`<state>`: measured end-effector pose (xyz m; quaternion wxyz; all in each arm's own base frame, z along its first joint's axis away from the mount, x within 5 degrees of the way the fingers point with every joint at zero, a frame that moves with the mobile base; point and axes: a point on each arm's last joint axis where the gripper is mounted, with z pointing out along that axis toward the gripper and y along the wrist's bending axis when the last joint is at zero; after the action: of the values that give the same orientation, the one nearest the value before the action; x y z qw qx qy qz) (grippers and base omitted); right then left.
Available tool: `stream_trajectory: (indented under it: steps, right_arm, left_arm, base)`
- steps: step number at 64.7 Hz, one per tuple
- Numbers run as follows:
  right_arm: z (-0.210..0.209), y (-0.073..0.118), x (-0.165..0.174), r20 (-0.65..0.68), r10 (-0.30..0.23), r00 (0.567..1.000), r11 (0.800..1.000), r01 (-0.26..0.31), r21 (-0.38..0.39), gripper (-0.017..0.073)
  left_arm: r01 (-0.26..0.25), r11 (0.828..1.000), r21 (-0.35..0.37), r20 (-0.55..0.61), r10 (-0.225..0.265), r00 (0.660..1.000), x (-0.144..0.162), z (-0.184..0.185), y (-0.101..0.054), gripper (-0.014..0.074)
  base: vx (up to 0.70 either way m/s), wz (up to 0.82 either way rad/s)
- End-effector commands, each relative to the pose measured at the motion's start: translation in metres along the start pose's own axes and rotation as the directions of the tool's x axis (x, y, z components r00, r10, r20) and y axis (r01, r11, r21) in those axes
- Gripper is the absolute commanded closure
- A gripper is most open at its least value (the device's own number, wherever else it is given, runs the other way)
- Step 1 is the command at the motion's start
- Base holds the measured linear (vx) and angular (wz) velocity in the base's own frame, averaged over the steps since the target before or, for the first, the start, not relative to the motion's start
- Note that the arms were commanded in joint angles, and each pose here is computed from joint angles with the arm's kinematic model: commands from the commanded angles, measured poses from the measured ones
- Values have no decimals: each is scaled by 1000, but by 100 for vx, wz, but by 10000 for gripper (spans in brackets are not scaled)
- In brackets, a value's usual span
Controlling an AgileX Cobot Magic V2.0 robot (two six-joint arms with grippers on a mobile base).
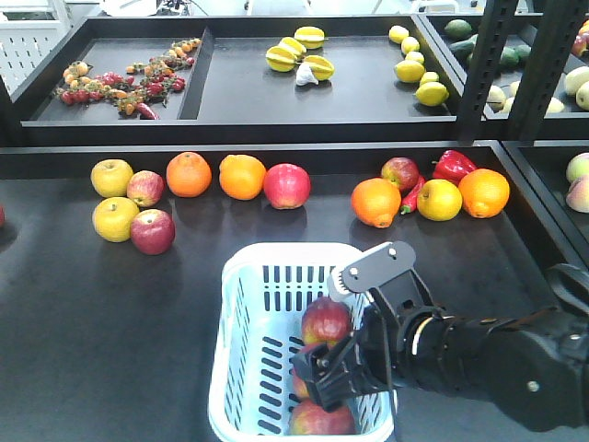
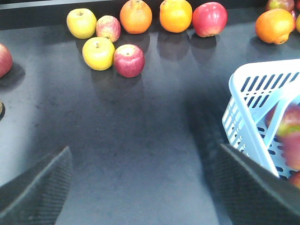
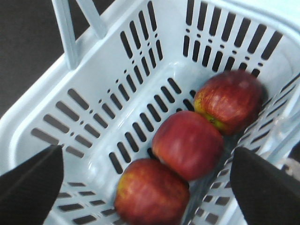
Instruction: Pick three apples into basket with both arms
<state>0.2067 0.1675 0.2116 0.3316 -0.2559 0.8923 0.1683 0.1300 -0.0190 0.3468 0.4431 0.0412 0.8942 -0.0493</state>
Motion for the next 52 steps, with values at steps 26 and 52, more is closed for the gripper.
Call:
stream_trajectory:
  steps: [26, 52]
  right_arm:
    - [-113, -76, 2, 63, 164, 984, 953, -175, 246, -44]
    - [-189, -89, 35, 163, 247, 955, 834, -295, 466, -35]
  left_arm:
    - [16, 1000, 7, 86, -17, 996, -12, -6, -1, 4]
    - [16, 1000, 7, 86, -17, 996, -12, -6, -1, 4]
  base:
    - [0, 0]
    - [0, 0]
